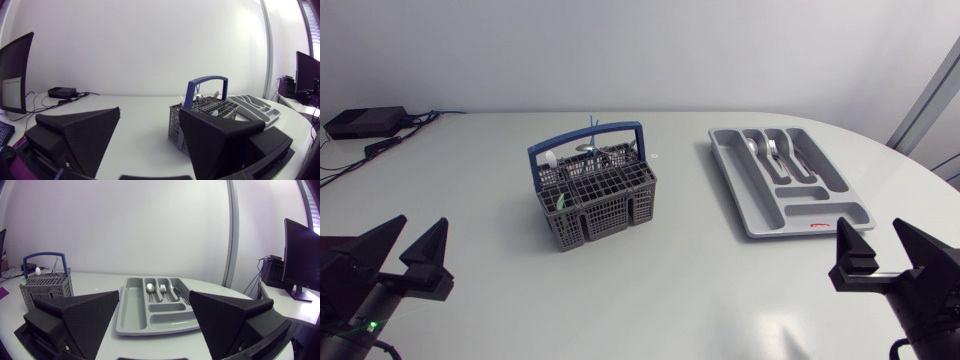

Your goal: Unload the cutlery basket into the drawer organizer.

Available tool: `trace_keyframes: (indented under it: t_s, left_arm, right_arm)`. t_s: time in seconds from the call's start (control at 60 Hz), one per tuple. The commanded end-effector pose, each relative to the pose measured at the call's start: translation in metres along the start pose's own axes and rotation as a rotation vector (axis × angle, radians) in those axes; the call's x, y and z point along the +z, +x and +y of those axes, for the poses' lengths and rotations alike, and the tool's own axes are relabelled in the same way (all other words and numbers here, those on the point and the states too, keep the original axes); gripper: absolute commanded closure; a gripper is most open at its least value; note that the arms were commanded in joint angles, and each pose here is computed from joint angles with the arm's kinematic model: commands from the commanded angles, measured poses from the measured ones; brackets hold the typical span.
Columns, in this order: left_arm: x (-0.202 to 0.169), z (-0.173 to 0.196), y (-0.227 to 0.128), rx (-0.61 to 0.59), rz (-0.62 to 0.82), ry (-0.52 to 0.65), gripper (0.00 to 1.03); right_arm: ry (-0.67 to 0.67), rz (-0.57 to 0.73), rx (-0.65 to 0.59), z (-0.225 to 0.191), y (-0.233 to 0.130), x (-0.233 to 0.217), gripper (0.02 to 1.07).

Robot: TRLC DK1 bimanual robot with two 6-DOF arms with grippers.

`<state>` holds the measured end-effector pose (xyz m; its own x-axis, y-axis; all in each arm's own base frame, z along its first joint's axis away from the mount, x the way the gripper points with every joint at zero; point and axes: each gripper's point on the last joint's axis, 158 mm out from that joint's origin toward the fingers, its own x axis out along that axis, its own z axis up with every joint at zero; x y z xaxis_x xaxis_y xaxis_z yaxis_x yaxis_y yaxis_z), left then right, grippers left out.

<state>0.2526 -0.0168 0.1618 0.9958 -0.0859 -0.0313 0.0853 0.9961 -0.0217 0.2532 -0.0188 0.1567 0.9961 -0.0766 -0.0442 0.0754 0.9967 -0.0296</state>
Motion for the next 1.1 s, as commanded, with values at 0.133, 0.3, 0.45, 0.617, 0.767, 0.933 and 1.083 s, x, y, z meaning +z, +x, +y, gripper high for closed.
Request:
trace_keyframes:
  t_s: [0.133,0.3,0.45,0.617,0.767,0.933,1.083]
  left_arm:
    - [-0.006,0.002,0.001,0.008,0.006,-0.024,0.04]
    - [-0.006,0.001,0.001,0.005,0.008,-0.024,0.04]
    - [-0.005,0.002,0.000,0.008,0.002,-0.024,0.04]
    - [0.022,0.004,-0.004,0.019,-0.052,-0.012,0.04]
    - [0.052,0.007,-0.007,0.033,-0.087,0.003,0.06]
    - [0.065,0.006,0.012,0.025,0.012,0.012,0.06]
    - [0.060,0.000,0.035,-0.002,0.132,0.017,0.09]
  right_arm:
    - [0.007,0.014,0.004,0.001,0.001,-0.008,0.06]
    - [0.007,0.017,0.006,0.001,0.001,-0.009,0.06]
    - [0.009,0.008,0.003,0.001,0.001,-0.007,0.06]
    - [0.008,-0.039,-0.002,0.001,-0.001,0.011,0.06]
    - [0.012,-0.075,0.001,0.004,-0.002,0.046,0.08]
    - [0.046,0.011,-0.007,0.005,0.026,0.058,0.10]
    - [0.058,0.083,0.029,0.025,0.050,0.065,0.10]
